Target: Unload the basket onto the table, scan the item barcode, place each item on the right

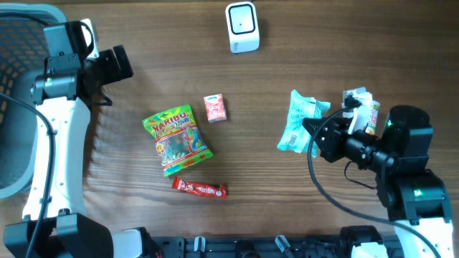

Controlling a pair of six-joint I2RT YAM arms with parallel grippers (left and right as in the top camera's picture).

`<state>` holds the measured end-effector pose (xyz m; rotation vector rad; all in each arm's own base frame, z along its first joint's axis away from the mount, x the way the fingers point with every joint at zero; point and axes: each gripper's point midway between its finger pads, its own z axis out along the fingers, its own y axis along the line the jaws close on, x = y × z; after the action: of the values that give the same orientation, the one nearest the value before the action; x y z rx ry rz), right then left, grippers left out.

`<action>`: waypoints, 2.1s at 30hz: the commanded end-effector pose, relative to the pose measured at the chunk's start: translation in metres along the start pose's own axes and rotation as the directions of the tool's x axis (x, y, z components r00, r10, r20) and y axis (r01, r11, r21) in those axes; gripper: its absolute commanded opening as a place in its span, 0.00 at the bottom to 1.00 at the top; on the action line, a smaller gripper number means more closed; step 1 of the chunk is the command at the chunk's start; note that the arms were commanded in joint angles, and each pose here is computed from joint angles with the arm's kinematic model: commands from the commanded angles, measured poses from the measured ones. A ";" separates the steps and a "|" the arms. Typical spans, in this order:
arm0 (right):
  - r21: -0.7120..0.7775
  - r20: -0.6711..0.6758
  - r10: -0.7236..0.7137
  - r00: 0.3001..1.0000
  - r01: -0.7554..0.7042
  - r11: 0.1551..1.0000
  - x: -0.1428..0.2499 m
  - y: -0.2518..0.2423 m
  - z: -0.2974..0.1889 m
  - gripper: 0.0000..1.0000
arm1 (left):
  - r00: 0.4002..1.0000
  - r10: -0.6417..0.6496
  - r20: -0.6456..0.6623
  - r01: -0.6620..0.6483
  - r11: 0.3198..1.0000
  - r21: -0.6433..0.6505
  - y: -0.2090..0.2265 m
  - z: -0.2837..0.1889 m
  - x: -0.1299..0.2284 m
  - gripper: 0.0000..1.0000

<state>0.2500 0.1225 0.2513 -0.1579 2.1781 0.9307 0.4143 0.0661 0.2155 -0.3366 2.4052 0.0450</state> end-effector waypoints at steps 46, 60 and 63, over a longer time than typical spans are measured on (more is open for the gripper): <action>0.458 -0.506 -0.366 0.781 0.603 0.653 -0.111 -0.069 0.094 0.04 | 1.000 0.009 0.019 -0.009 1.000 0.005 0.002 -0.005 -0.006 1.00; 0.261 -0.686 -0.723 0.081 0.955 -0.141 -0.161 -0.050 0.226 0.04 | 1.000 0.009 0.019 -0.009 1.000 0.005 0.002 -0.005 -0.006 1.00; 0.285 -0.723 -0.690 -0.039 0.893 -0.349 -0.185 -0.056 0.259 0.04 | 1.000 0.009 0.019 -0.009 1.000 0.005 0.002 -0.005 -0.006 1.00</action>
<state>0.5312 0.2289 0.2261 -1.2540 1.7377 -0.7891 0.4140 0.0661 0.2154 -0.3369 2.4063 0.0454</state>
